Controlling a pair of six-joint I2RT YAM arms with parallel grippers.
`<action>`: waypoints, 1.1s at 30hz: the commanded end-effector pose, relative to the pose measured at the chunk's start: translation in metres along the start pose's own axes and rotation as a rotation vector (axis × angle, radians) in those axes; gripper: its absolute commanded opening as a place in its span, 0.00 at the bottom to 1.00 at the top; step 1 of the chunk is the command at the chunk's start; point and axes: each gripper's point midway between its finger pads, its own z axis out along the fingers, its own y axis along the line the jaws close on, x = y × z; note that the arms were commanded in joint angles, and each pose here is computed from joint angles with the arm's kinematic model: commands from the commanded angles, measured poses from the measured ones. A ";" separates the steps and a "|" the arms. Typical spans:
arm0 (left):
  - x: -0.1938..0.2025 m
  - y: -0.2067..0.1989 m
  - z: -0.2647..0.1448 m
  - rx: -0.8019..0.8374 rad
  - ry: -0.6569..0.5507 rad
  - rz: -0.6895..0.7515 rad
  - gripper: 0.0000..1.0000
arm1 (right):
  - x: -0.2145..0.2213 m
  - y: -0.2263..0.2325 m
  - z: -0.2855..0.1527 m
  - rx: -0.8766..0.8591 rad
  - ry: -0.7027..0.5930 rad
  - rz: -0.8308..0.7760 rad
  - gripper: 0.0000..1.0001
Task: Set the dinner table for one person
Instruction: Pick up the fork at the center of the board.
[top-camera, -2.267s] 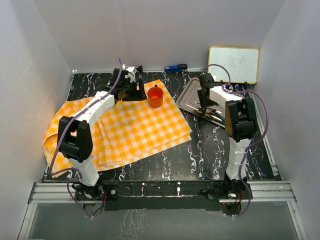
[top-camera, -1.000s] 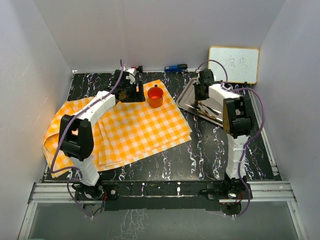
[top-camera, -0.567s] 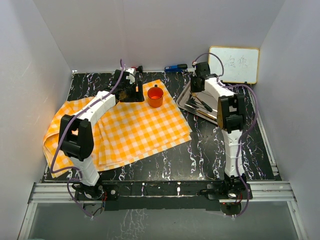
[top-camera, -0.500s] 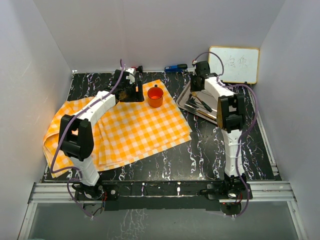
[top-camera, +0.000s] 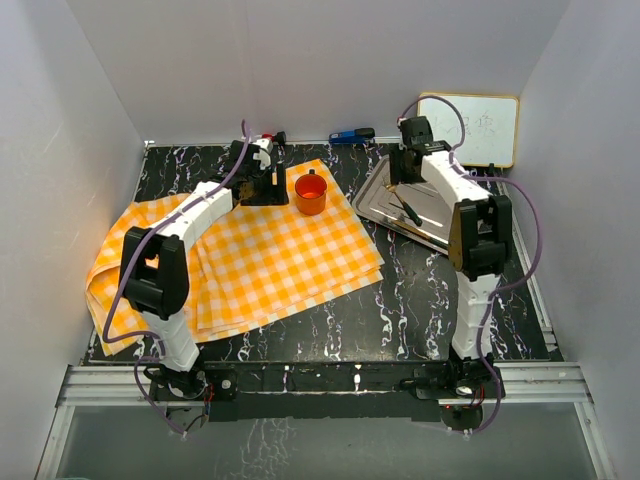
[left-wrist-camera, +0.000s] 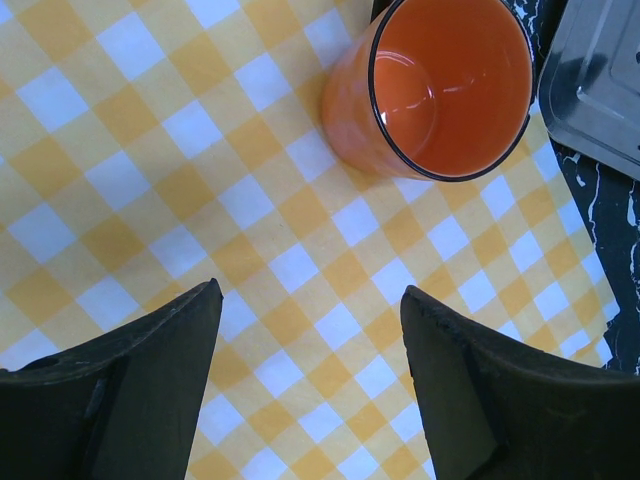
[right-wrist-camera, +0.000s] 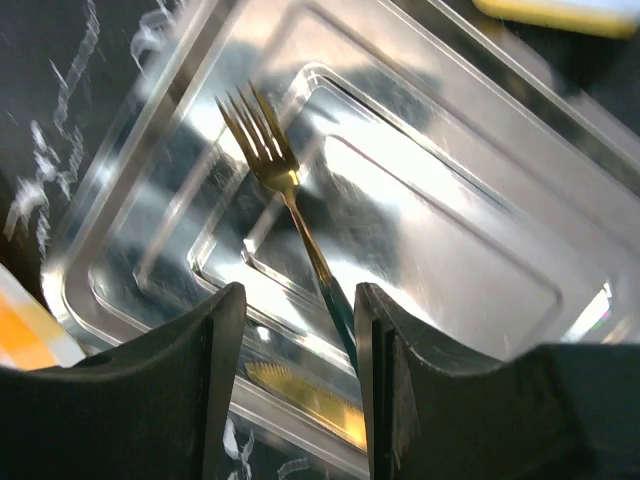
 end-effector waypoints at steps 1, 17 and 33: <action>0.003 -0.003 0.000 0.023 0.011 0.002 0.72 | 0.025 -0.021 -0.035 0.102 0.016 -0.023 0.46; 0.009 0.006 -0.003 -0.021 0.021 -0.006 0.72 | 0.103 -0.036 -0.003 0.070 0.115 0.043 0.46; 0.011 0.007 0.003 -0.027 0.036 -0.008 0.72 | 0.076 -0.038 0.007 0.040 0.054 0.029 0.44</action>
